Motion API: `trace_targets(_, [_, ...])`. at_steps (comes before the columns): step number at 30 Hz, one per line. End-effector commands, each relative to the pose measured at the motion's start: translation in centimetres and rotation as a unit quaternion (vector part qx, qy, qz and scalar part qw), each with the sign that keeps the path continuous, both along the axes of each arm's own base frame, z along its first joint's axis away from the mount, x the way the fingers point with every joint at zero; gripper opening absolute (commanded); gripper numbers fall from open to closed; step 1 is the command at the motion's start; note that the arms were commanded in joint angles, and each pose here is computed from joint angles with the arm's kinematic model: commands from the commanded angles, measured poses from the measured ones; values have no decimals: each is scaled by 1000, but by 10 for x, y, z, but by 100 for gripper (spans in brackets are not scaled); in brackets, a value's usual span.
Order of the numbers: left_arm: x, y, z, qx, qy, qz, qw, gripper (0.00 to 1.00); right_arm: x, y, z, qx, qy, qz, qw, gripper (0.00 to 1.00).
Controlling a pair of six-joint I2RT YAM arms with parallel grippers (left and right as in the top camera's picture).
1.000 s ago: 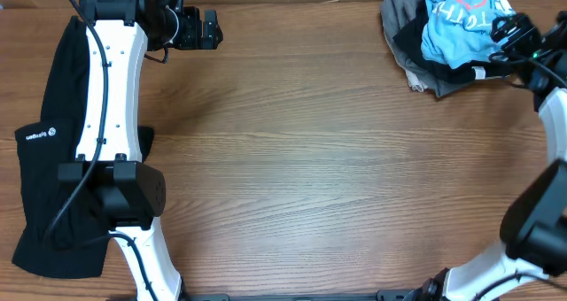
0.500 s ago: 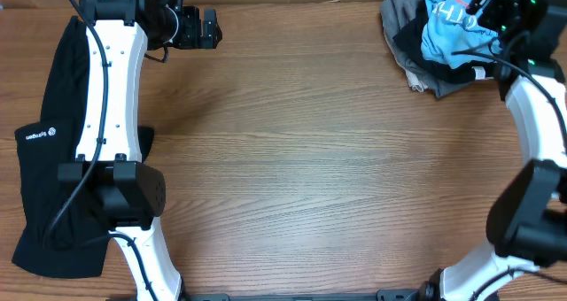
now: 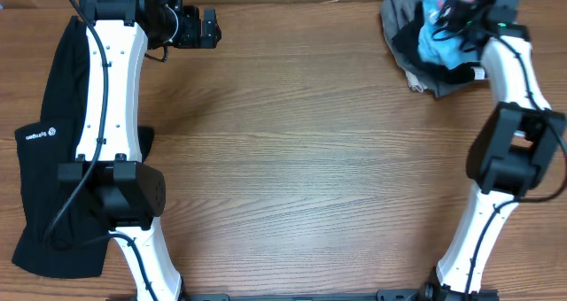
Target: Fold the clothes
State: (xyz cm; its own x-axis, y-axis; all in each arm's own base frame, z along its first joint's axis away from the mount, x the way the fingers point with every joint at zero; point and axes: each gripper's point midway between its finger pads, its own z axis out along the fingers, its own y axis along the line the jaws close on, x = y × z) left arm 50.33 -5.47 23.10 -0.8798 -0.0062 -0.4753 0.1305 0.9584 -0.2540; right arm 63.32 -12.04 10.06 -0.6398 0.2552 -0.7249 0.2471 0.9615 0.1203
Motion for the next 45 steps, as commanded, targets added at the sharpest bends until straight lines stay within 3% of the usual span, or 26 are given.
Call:
trace_targets(1, [-1,1,14,6,-20,-5,1000,100,3,45,-42,-18,47,34,998,100])
trace_targets(8, [0,2,14,10,-20,-5,1000,100,-19,60,-128,4,137,35,990,100])
trace_targets(15, [0,4,13,17,-20,-1,1000,100,-19,38,-103,18,136,23,990,100])
trace_targets(17, [0,4,13,16,-19,-2,1000,100,-14,32,-76,27,127,24,991,100])
trace_targets(23, [-2,4,12,17,-15,-2,1000,100,-3,14,76,14,34,16,999,100])
trace_targets(24, [-2,4,12,17,-15,-2,1000,100,-8,13,133,4,-10,15,1000,100])
trace_targets(26, [-2,4,12,17,-15,-2,1000,100,-21,16,191,-5,-58,15,998,100])
trace_targets(31, [-2,4,12,17,-15,-2,1000,100,-75,39,302,-12,-142,34,989,100])
trace_targets(37, [-2,4,12,17,-15,-2,1000,100,-141,92,360,12,-164,96,982,100])
trace_targets(45, [-2,4,12,17,-15,-1,1000,100,-198,152,353,77,-102,184,974,100])
